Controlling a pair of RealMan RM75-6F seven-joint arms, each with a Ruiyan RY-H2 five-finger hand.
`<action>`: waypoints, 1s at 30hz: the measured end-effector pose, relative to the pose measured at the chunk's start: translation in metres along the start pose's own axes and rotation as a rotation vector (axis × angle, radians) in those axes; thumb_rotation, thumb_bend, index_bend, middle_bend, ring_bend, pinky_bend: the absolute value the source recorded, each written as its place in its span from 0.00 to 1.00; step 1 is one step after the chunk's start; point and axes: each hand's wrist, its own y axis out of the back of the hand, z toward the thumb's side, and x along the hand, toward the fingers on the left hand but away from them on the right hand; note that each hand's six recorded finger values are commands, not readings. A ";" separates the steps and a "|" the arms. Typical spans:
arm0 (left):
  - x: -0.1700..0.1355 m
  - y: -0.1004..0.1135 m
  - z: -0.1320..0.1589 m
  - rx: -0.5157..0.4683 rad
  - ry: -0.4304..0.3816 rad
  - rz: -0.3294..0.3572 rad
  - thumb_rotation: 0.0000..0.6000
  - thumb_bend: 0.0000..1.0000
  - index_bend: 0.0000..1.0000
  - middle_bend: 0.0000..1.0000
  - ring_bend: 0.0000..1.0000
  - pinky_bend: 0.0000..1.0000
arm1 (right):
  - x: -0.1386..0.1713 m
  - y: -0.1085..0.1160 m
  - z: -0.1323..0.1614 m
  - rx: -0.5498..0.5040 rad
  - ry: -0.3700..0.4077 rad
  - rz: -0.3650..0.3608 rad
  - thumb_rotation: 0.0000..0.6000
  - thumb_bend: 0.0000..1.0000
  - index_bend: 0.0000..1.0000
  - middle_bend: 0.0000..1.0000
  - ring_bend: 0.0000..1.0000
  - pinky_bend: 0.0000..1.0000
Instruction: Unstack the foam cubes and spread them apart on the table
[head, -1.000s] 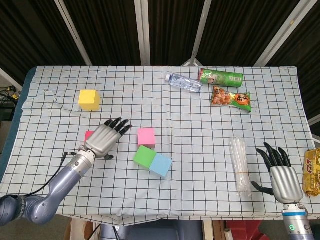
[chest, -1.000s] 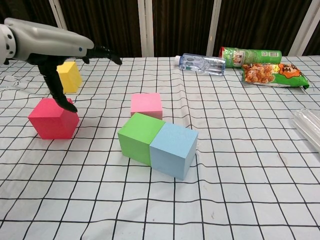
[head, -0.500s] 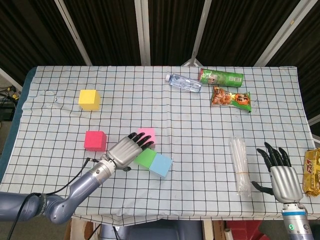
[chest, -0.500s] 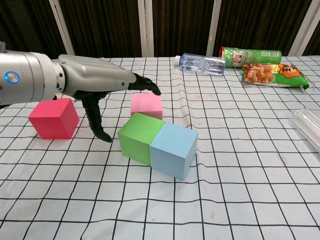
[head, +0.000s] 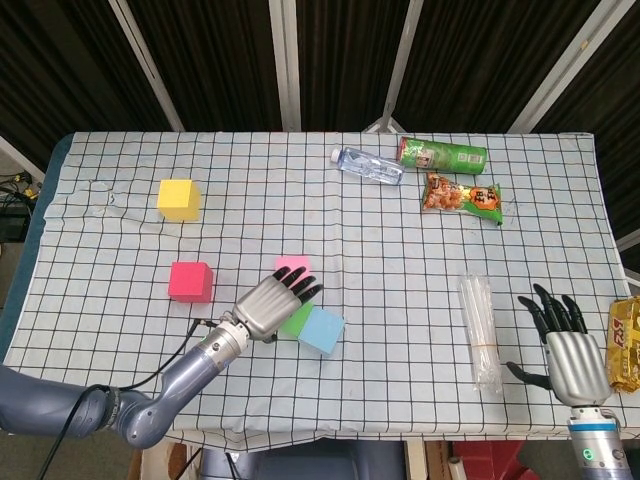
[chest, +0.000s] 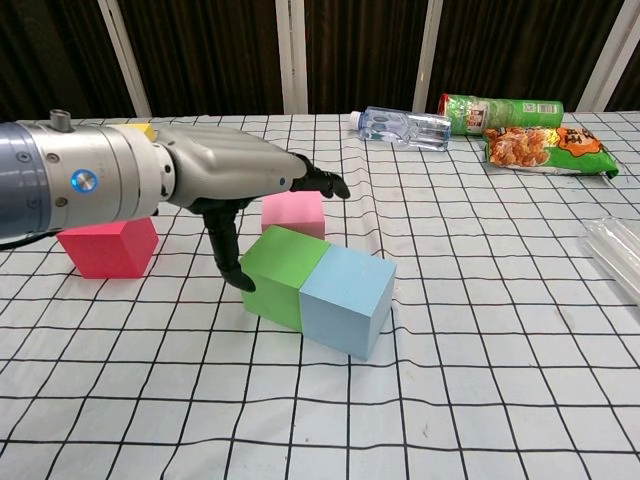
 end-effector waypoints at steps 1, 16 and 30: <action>0.000 0.001 0.000 0.003 0.005 0.000 1.00 0.00 0.00 0.13 0.02 0.12 | 0.000 0.000 0.000 -0.001 0.000 0.000 1.00 0.06 0.17 0.04 0.13 0.00; 0.007 -0.002 0.005 0.036 0.041 -0.032 1.00 0.00 0.00 0.18 0.01 0.11 | 0.001 0.002 -0.001 -0.020 0.006 -0.002 1.00 0.06 0.17 0.04 0.14 0.00; 0.012 -0.013 0.009 0.025 0.031 -0.059 1.00 0.08 0.00 0.40 0.02 0.11 | 0.001 0.005 -0.004 -0.029 0.000 -0.007 1.00 0.06 0.17 0.04 0.14 0.00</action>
